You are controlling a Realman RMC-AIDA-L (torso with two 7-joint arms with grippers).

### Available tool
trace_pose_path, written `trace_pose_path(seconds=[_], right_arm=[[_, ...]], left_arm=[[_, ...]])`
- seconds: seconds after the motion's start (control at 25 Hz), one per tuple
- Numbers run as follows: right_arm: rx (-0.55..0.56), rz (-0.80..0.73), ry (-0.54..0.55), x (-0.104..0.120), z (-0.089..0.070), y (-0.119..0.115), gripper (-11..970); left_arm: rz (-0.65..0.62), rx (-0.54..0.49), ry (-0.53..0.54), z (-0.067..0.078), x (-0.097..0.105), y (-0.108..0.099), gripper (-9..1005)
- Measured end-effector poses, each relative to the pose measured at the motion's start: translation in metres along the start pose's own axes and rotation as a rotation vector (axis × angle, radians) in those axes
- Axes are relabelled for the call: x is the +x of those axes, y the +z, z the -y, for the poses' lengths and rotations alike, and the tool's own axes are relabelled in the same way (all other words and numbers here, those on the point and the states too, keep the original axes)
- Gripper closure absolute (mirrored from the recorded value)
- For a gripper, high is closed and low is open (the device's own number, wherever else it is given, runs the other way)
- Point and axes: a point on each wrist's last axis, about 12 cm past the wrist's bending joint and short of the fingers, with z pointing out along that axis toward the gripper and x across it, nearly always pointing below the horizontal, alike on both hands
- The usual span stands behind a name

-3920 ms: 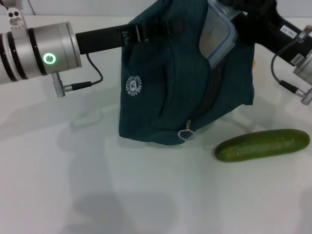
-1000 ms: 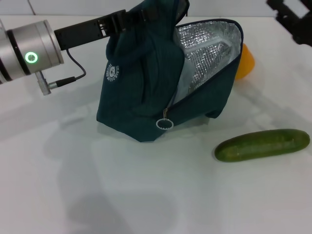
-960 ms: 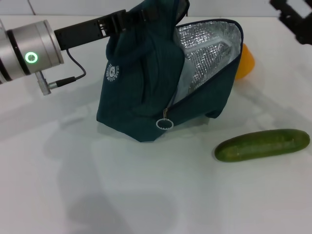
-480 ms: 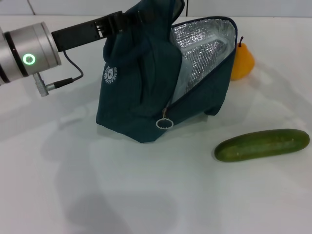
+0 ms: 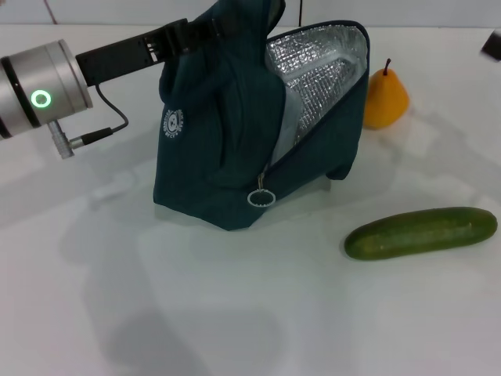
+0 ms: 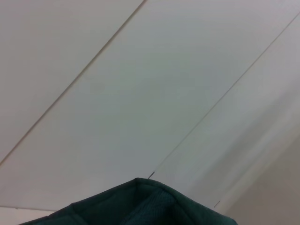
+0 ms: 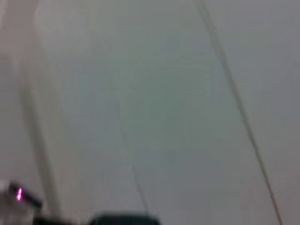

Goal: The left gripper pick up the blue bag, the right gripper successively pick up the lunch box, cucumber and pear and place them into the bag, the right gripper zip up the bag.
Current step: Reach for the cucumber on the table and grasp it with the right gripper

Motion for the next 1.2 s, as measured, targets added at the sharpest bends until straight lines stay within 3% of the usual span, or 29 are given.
trace_pose_path(seconds=[0.28,0.52,0.72,0.96,1.2], right_arm=[[-0.067,-0.324,-0.181,-0.018,0.014,0.024,77],[-0.107,-0.652,-0.21,-0.043,0.023,0.056,78],[-0.167,-0.915,-0.252,-0.061,0.009,0.096,79],[-0.261,-1.055,-0.291,-0.072,-0.017,0.136,80],[-0.29,-1.167,-0.361,-0.077,-0.031,0.159,81]], left_arm=[[0.011,-0.007,0.001,-0.001,-0.003,-0.002,951],[0.013,-0.009,0.002,-0.002,-0.004,-0.001,951],[0.014,-0.01,0.003,-0.002,-0.005,-0.001,951],[0.018,-0.006,0.01,-0.002,-0.001,-0.002,952],[0.01,0.003,-0.002,-0.002,0.002,0.0,952]])
